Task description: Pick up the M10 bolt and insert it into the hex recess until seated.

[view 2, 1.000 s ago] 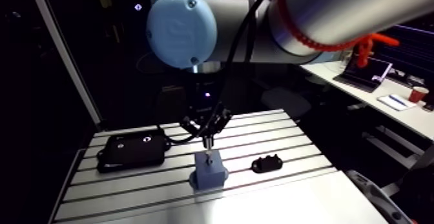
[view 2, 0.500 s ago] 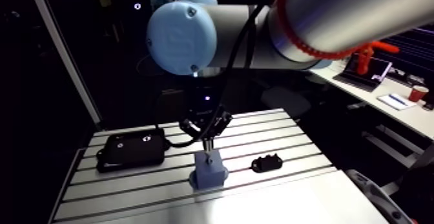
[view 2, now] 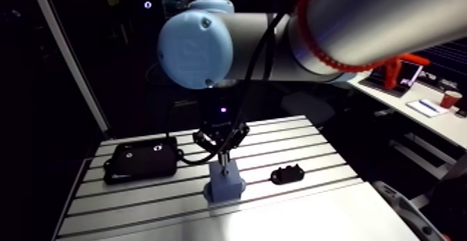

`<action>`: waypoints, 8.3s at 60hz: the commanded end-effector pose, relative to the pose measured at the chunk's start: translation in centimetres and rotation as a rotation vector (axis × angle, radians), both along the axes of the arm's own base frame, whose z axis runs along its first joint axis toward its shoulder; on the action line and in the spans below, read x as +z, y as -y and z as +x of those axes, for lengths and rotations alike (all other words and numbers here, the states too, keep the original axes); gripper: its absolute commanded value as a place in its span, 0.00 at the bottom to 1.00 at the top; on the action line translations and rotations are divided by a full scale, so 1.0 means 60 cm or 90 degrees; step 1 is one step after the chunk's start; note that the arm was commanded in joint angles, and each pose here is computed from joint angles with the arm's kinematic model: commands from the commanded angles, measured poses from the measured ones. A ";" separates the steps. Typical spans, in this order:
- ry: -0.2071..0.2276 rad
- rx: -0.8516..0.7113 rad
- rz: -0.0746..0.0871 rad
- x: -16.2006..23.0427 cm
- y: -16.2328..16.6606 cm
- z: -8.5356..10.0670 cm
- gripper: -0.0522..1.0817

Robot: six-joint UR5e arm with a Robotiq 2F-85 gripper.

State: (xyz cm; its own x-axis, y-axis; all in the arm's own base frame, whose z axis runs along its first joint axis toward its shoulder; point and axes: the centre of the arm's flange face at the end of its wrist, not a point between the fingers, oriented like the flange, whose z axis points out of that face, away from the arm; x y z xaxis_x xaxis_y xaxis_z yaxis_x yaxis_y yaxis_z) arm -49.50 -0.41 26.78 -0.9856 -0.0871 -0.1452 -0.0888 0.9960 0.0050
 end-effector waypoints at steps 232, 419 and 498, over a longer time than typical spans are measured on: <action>-0.032 0.089 -0.020 -0.037 0.004 0.003 0.55; -0.034 0.081 -0.018 -0.058 -0.004 0.008 0.60; -0.032 0.084 -0.019 -0.061 -0.003 0.009 0.63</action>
State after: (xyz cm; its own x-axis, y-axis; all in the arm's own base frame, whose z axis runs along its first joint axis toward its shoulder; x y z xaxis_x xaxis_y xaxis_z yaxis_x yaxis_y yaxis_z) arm -48.94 -0.20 23.16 -0.9713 -0.2193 -0.0915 -0.2189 0.9756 -0.0152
